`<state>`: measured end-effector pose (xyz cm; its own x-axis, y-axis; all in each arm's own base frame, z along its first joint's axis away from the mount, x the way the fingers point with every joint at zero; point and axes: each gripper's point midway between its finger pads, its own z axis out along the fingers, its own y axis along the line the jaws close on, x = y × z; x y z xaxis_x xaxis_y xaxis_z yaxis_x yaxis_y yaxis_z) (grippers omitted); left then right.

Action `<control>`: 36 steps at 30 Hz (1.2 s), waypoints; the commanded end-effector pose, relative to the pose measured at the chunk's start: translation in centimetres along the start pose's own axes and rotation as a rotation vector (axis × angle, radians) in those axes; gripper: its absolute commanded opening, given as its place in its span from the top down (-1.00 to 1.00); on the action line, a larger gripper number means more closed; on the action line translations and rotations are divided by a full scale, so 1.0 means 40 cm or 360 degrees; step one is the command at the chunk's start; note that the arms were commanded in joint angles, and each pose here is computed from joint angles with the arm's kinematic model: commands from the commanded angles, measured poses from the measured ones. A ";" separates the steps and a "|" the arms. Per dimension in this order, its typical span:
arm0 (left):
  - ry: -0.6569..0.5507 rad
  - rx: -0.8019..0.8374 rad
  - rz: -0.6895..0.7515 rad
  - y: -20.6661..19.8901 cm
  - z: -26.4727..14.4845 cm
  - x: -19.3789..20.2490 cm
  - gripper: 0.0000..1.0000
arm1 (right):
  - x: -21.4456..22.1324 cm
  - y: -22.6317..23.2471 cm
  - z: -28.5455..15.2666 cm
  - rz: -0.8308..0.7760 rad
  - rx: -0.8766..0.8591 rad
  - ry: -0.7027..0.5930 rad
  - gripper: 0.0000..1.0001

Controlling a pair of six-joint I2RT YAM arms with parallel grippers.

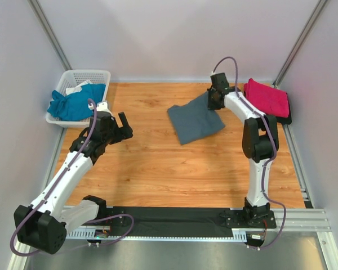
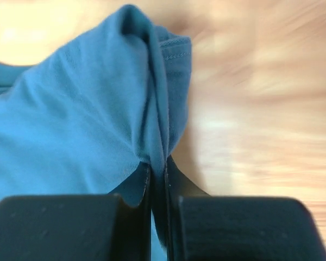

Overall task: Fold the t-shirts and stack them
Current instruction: Neatly place the folded tshirt to the corner

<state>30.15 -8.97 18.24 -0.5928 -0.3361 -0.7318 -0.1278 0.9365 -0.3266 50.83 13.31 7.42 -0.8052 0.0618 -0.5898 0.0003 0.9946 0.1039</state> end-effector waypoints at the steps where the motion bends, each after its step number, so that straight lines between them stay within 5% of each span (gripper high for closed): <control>1: -0.0094 0.0022 0.0034 -0.001 -0.016 -0.034 -0.97 | -0.112 -0.141 -0.061 -0.0180 0.0224 -0.0064 0.99; 11: -0.0063 -0.0048 0.0020 0.005 0.027 -0.061 -0.97 | -0.278 -0.333 -0.094 -0.0274 0.0671 -0.0157 0.99; 36: 0.0185 0.0049 -0.0038 -0.082 0.162 -0.072 -0.89 | -0.495 -0.451 -0.279 -0.0469 0.0827 -0.0557 1.00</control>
<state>36.48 -11.16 15.64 -0.7090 -0.3256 -0.6256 -0.1484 0.9360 -0.3191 59.84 -5.75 17.66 -0.7124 -0.2608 -0.6515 0.0762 0.8941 -0.4413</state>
